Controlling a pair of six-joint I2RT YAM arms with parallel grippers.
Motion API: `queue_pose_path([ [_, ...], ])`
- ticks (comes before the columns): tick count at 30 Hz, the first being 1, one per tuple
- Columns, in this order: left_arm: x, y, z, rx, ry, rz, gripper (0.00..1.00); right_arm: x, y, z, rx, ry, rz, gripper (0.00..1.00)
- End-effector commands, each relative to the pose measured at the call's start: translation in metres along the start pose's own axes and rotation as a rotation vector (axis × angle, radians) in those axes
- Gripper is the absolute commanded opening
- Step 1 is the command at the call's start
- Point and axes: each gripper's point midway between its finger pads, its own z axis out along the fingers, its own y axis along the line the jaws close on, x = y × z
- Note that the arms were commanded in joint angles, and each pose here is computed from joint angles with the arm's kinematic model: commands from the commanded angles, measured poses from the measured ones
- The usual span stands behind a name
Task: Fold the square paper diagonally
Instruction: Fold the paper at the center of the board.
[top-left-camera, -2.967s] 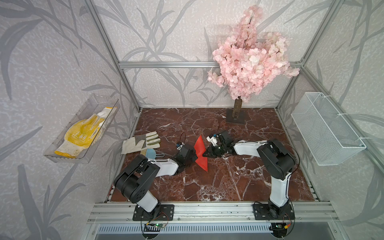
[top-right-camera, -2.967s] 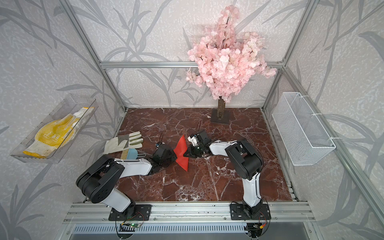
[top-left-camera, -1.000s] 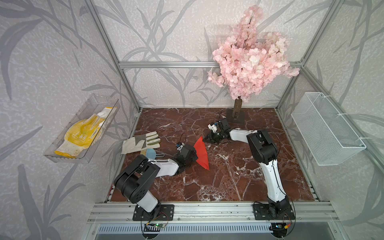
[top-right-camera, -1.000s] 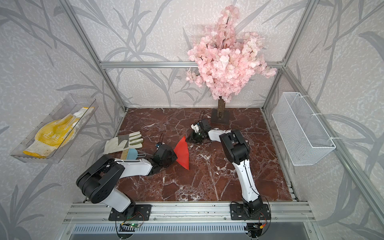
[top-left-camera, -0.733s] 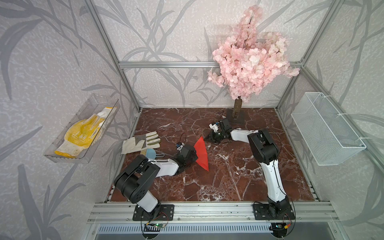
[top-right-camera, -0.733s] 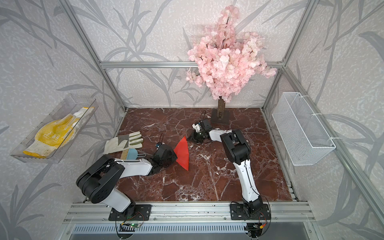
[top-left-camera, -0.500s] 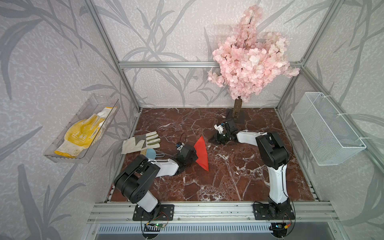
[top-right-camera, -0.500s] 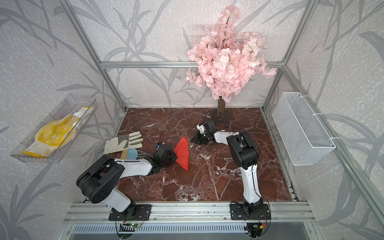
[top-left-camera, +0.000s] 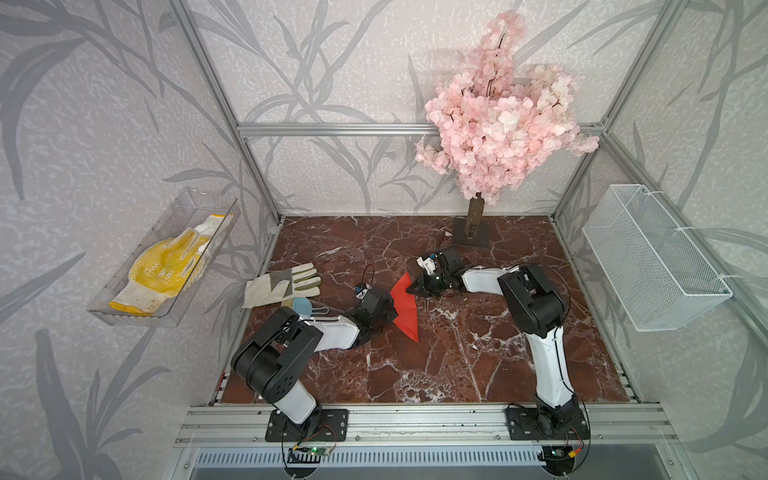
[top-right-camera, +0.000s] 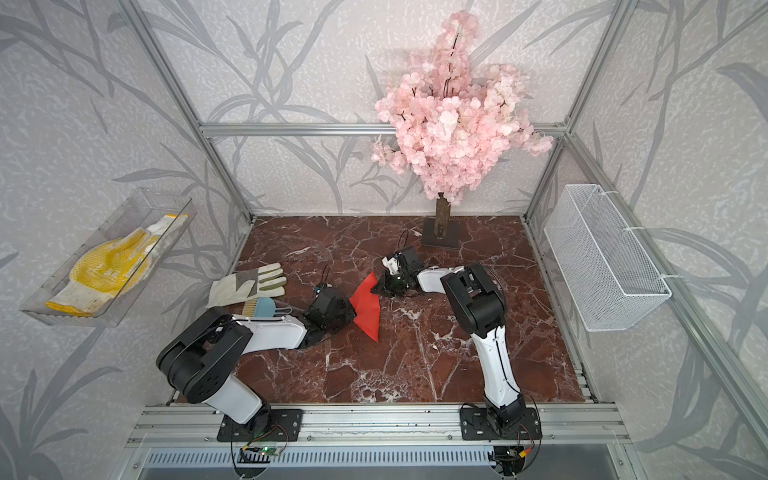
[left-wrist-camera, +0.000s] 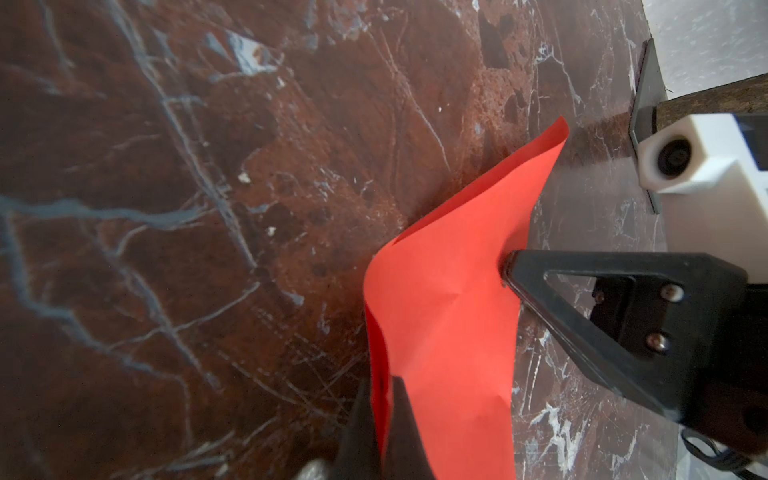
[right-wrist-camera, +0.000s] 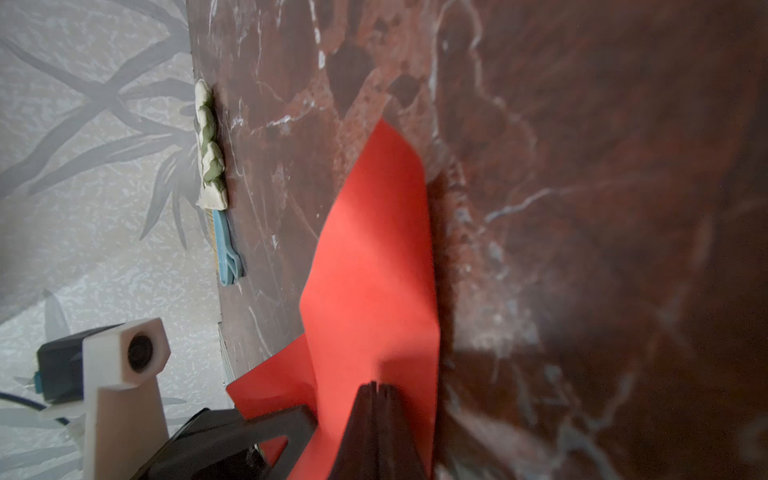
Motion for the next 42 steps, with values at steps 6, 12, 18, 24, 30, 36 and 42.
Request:
queue_pose_path([
  [6, 0.034, 0.049, 0.004, -0.171, 0.127, 0.040, 0.00, -0.025, -0.023, 0.000, 0.051, -0.041, 0.047, 0.04],
  [12, 0.035, 0.049, 0.004, -0.173, 0.129, 0.040, 0.00, -0.035, -0.033, 0.003, 0.058, -0.035, 0.062, 0.03],
  [18, 0.035, 0.050, 0.004, -0.176, 0.130, 0.039, 0.00, -0.045, -0.037, 0.005, 0.065, -0.034, 0.063, 0.03],
  [24, 0.035, 0.051, 0.004, -0.177, 0.130, 0.038, 0.00, -0.054, -0.038, 0.007, 0.066, -0.039, 0.068, 0.03],
  [30, 0.036, 0.052, 0.004, -0.182, 0.132, 0.037, 0.00, -0.062, -0.043, 0.011, 0.071, -0.038, 0.081, 0.03],
  [36, 0.036, 0.053, 0.004, -0.186, 0.131, 0.033, 0.00, -0.071, -0.047, 0.015, 0.073, -0.041, 0.091, 0.04],
  [42, 0.035, 0.054, 0.004, -0.191, 0.127, 0.023, 0.00, -0.082, -0.055, 0.015, 0.081, -0.062, 0.107, 0.04],
])
